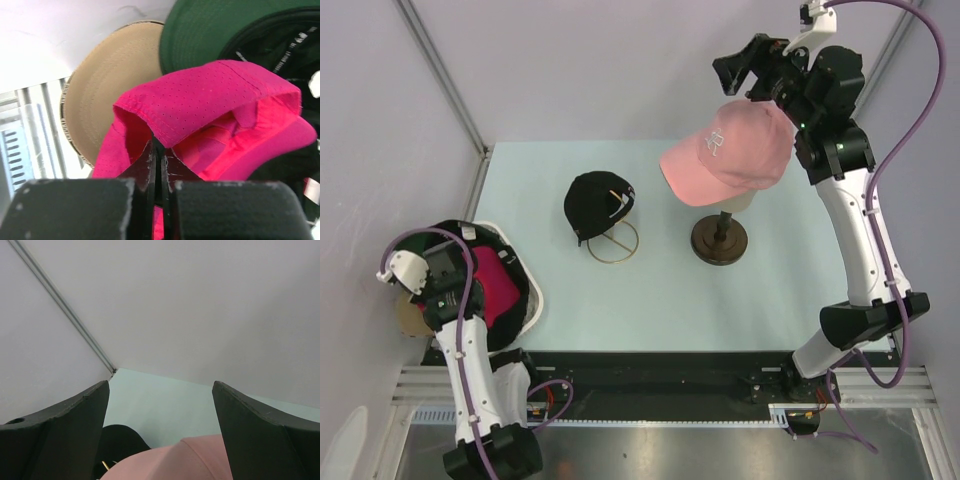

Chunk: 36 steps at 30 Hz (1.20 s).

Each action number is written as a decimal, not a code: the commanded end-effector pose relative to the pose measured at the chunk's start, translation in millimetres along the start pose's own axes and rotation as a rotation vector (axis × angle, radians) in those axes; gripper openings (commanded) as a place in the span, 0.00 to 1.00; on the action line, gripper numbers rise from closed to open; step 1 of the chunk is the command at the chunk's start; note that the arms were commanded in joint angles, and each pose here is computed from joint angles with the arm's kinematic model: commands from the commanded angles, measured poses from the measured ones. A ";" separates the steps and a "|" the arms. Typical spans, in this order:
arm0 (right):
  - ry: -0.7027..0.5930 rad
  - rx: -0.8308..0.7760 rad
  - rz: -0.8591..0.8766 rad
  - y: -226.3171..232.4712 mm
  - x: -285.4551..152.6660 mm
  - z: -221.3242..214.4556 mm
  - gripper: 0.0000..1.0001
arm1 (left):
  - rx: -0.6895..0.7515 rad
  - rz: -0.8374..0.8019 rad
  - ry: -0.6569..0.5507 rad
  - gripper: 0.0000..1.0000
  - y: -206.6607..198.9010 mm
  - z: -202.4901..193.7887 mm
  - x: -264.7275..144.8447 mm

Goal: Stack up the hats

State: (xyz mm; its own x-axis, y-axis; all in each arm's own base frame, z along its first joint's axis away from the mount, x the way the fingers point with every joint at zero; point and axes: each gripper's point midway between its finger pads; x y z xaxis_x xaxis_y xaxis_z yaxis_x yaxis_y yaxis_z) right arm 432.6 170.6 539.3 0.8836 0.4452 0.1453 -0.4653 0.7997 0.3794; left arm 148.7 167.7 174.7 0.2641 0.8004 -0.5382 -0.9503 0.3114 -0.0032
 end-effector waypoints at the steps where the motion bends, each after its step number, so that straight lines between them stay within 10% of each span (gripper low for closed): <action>1: -0.059 -0.067 0.031 22.5 -7.2 25.8 0.89 | -0.035 -0.097 -0.054 0.00 -14.9 25.7 -15.7; 22: 0.034 -0.091 0.400 197.2 -26.2 -26.0 0.89 | 0.042 -0.803 -0.329 0.00 -73.2 166.8 -196.2; 36: 0.129 -0.034 0.739 291.5 -75.5 -63.4 0.89 | -0.025 -1.409 -0.302 0.00 -112.6 205.5 -331.0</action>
State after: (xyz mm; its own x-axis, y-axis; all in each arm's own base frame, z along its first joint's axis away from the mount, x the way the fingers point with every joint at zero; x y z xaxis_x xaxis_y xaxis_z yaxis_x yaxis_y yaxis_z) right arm 256.9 390.1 555.2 0.4168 0.8942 0.1636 -0.8972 0.3757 0.2320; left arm 206.3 7.9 484.3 0.9955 0.0941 0.0058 -0.0866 0.9375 -0.3369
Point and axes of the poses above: each gripper's point midway between its finger pads, its own x axis out along the fingers, its own y axis along the line the jaws close on, z = x × y, and after that the axes turned 4 degrees about x, right-handed
